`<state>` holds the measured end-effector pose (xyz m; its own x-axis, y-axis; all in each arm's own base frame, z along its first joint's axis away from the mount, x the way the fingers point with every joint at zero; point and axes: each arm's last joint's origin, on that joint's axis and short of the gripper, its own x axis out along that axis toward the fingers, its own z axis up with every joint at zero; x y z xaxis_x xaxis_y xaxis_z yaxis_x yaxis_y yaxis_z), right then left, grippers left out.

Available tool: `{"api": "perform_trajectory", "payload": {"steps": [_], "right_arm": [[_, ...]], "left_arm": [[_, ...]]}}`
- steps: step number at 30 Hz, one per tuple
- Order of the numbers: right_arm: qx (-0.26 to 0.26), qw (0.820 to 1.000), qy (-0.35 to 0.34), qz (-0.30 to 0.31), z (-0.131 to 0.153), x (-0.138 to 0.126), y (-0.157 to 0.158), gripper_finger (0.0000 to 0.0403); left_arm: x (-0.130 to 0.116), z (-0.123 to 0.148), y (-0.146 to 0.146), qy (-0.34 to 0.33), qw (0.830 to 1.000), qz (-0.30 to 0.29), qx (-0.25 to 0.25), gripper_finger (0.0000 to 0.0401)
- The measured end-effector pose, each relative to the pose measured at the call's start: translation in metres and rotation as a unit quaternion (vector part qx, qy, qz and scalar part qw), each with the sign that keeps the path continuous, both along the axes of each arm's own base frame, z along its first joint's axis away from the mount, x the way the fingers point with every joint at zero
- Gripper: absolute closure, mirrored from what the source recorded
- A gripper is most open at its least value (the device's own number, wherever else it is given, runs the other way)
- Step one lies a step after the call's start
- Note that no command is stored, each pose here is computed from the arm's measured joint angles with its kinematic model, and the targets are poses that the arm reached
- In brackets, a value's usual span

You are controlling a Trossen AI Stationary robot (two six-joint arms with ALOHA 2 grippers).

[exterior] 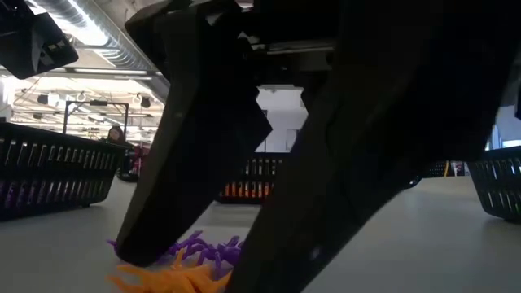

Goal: Sort Halloween decoration
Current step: Put the orange spider toy into the top black bin

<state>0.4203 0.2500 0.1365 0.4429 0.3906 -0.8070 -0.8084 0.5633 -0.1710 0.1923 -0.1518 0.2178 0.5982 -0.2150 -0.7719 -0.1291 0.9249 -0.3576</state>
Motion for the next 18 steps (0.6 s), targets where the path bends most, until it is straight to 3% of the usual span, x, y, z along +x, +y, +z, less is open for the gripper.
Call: {"api": "perform_trajectory", "payload": {"steps": [9,18], "right_arm": [[0.015,0.999,0.026,-0.022,-0.0086,0.0045,-0.0067,0.0241],[0.012,0.999,0.031,-0.039,-0.0088,0.0049,-0.0076,0.0345]], "left_arm": [[0.0,0.0,0.0,0.0,1.0,0.0,0.0,0.0227],[0.0,-0.0001,0.0,0.0,1.0,0.0,0.0,0.0227]]}}
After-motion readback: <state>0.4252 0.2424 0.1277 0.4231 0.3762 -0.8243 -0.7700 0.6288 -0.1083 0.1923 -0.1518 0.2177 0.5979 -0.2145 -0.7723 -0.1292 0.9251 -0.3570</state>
